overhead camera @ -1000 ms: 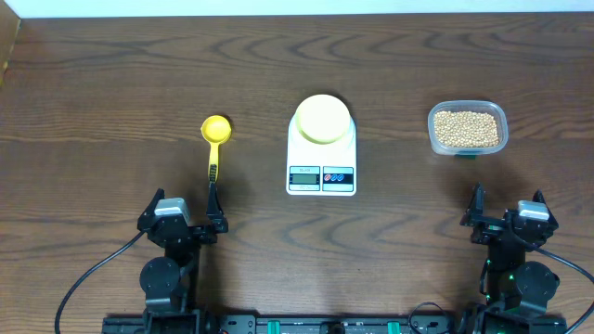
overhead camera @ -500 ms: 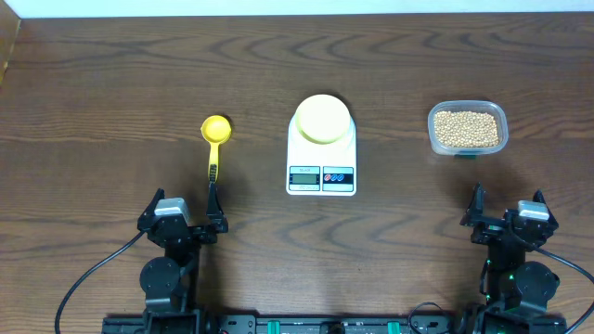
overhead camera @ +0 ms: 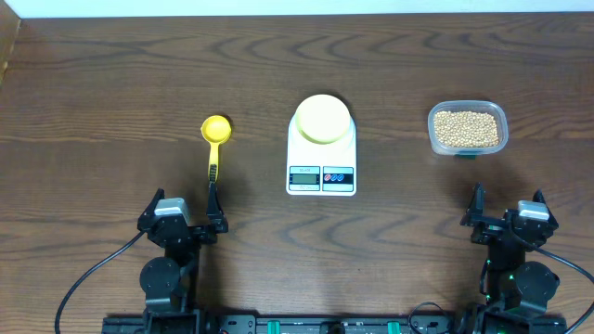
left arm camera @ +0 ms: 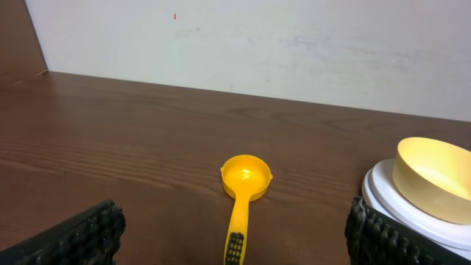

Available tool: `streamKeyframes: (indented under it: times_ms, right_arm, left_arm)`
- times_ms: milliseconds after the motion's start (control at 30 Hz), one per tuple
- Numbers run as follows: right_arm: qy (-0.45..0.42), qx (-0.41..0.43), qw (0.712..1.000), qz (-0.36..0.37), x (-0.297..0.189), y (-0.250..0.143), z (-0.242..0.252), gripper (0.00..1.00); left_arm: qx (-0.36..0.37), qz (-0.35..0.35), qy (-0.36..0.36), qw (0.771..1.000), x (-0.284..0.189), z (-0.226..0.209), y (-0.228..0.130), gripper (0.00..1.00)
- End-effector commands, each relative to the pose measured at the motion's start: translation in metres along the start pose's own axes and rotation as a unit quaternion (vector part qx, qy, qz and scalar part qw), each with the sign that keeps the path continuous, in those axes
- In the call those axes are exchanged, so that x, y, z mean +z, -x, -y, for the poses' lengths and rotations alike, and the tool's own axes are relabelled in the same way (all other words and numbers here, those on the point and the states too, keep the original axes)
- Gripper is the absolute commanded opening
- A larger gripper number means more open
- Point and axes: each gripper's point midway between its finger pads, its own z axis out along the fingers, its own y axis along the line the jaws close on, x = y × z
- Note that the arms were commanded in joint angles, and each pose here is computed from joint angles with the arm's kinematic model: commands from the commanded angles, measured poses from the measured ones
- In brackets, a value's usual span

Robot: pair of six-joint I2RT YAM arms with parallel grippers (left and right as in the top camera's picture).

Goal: Scoop item into bowl and weigh 50g on scale

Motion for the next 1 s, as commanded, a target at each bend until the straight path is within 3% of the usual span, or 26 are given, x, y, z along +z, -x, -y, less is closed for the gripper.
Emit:
streamKeyframes:
  times_ms: [0, 667, 833, 967]
  right_arm:
    - [-0.001, 0.007, 1.0, -0.002, 0.0, -0.001, 0.0, 0.99]
    - [-0.001, 0.007, 1.0, -0.002, 0.0, -0.001, 0.0, 0.99]
    - [-0.001, 0.007, 1.0, -0.002, 0.0, -0.001, 0.0, 0.99]
    - [-0.001, 0.007, 1.0, -0.002, 0.0, -0.001, 0.0, 0.99]
  left_arm:
    - [-0.001, -0.026, 0.003, 1.0, 0.0, -0.001, -0.015, 0.98]
    - [0.0, -0.024, 0.003, 1.0, 0.0, -0.001, -0.014, 0.98]
    - [0.013, 0.002, 0.007, 1.0, 0.0, -0.002, -0.001, 0.98]
    - [-0.001, 0.025, -0.03, 0.999, -0.001, 0.011, 0.014, 0.98]
